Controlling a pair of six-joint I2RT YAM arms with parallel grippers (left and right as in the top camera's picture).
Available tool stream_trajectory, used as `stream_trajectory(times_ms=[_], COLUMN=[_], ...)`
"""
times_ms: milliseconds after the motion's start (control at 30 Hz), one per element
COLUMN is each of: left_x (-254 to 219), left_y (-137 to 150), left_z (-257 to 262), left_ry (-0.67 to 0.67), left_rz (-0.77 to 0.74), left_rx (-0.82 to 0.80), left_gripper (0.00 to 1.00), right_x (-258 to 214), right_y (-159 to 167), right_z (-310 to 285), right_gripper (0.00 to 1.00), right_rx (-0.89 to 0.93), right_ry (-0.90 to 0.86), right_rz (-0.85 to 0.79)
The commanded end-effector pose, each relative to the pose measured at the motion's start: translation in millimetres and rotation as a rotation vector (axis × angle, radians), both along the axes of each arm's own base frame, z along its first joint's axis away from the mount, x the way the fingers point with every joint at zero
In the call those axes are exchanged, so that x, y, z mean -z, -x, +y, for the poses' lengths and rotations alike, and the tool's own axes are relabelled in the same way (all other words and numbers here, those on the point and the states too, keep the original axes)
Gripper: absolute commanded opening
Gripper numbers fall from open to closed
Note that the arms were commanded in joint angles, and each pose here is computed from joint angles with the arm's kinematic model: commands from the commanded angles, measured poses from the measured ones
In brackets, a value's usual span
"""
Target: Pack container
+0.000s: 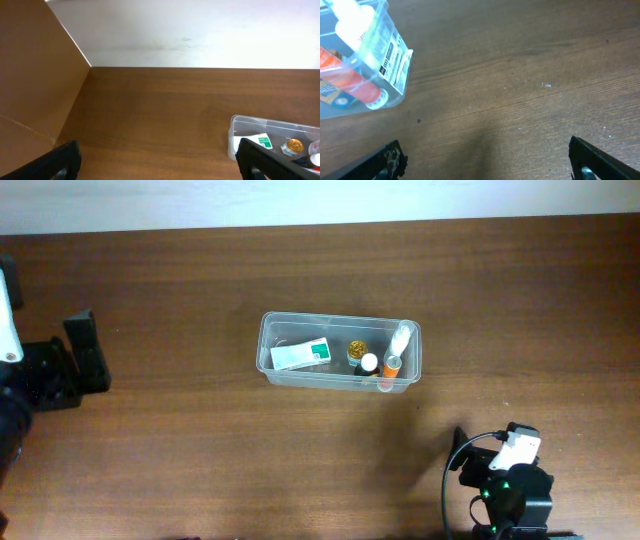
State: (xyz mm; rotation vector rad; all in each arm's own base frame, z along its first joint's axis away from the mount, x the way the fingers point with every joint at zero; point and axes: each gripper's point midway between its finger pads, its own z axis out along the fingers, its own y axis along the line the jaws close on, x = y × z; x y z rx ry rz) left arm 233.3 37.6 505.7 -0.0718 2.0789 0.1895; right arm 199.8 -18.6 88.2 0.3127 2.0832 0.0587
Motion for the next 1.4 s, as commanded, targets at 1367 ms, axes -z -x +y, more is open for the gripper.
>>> stream_trajectory(times_ms=[1367], left_x=[72], left_y=[-29], left_z=[6], left_ry=[0.088], left_rz=[-0.015], left_rx=[0.032], left_gripper=[1.00], right_x=[1], right_y=[-1], right_z=[2], right_gripper=[0.98], right_rx=[-0.014], right_ry=[0.003], right_rz=[-0.004])
